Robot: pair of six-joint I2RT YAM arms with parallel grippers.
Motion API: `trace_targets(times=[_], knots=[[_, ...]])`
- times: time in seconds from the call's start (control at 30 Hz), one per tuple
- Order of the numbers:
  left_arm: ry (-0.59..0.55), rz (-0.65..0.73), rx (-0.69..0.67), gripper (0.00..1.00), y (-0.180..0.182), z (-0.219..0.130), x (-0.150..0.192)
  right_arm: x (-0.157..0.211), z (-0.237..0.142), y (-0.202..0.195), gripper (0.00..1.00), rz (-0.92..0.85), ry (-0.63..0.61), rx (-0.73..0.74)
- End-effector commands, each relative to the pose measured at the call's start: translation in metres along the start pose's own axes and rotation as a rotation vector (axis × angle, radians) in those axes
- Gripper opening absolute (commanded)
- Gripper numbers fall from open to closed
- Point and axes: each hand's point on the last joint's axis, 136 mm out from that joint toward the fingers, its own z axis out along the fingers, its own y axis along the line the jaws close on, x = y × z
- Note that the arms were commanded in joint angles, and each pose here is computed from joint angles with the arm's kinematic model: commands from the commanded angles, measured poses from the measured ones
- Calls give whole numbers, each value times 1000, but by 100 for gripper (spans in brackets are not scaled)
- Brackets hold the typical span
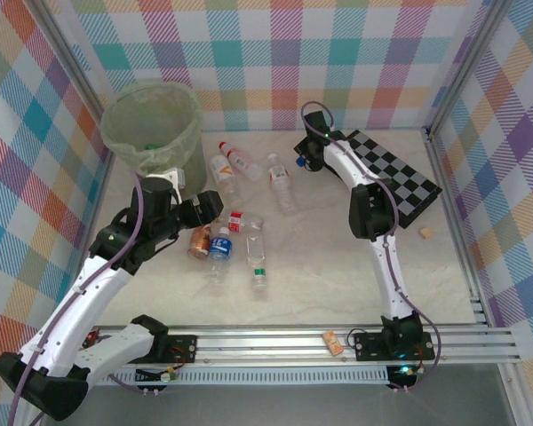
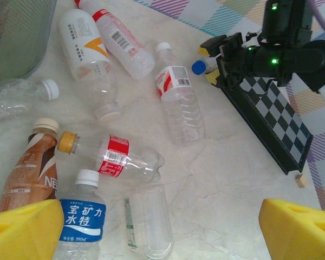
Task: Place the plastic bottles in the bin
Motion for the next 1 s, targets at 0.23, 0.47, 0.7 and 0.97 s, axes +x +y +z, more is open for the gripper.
trace_targets(times=[0.23, 0.47, 0.7, 0.97], knots=[[-67, -78, 155, 98, -37, 3, -25, -1, -131, 46, 18, -386, 0, -247], [-43, -150, 320, 100, -65, 15, -25, 46, -199, 53, 19, -658, 85, -530], [-25, -252, 564, 100, -107, 23, -35, 103, -262, 28, 20, -883, 167, -789], [17, -248, 616, 100, -131, 43, -24, 169, -299, -5, 20, -1019, 250, -969]])
